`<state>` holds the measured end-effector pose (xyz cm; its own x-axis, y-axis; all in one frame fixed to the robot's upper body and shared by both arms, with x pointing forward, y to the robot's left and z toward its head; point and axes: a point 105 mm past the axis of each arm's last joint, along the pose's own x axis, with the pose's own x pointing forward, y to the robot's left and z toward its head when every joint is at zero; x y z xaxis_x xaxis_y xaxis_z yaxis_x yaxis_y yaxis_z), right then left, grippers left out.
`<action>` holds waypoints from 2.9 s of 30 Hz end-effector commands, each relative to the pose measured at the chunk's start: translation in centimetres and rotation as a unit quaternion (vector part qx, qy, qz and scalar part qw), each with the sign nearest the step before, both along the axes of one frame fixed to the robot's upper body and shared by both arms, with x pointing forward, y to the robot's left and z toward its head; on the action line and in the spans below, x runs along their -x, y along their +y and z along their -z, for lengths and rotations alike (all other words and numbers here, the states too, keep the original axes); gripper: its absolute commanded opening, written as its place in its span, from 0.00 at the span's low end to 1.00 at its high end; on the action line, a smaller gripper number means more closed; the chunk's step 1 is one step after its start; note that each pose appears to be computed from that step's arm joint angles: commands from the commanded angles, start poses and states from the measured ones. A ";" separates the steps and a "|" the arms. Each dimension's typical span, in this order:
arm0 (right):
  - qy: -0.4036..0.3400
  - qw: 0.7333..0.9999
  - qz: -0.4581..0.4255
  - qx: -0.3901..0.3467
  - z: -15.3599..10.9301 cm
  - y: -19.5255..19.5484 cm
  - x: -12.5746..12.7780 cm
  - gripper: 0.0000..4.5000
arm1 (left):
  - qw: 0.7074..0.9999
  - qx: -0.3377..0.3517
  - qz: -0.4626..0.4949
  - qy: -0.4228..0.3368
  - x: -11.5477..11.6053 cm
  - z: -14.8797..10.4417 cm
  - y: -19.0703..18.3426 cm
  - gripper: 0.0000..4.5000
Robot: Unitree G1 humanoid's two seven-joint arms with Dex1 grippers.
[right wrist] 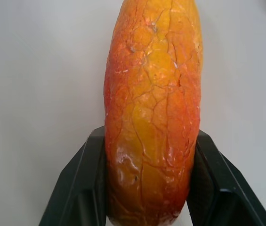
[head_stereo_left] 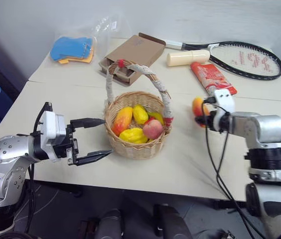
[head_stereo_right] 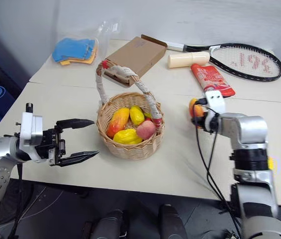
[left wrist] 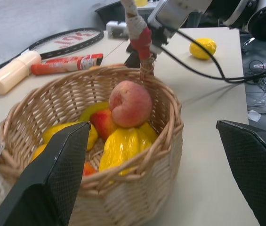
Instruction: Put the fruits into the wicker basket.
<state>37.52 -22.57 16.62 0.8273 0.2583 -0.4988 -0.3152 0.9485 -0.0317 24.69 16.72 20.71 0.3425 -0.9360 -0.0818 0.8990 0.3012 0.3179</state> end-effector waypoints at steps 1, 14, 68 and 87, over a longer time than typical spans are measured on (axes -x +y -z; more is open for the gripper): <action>-0.030 0.990 -0.134 0.022 -3.1 -0.5 3.6 0.36 | 1.000 -0.004 0.000 -0.016 0.4 -0.6 0.5 1.00; 0.011 0.838 -0.545 -0.029 -3.8 9.4 15.9 0.36 | 1.000 0.001 0.010 -0.002 1.1 0.0 1.5 1.00; -0.162 0.979 0.037 0.116 3.3 -17.1 25.8 0.99 | 0.992 0.049 0.117 0.028 0.5 -1.1 -6.2 1.00; 0.000 0.985 0.164 -0.057 3.3 -14.9 19.0 0.99 | 0.991 0.057 0.119 0.018 0.9 -1.5 -6.9 1.00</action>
<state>18.31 -36.71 13.76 0.8894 0.1029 -0.4453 -0.0850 0.9946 0.0599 24.01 9.80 21.61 0.1080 -0.9941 0.0138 0.9681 0.1083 0.2258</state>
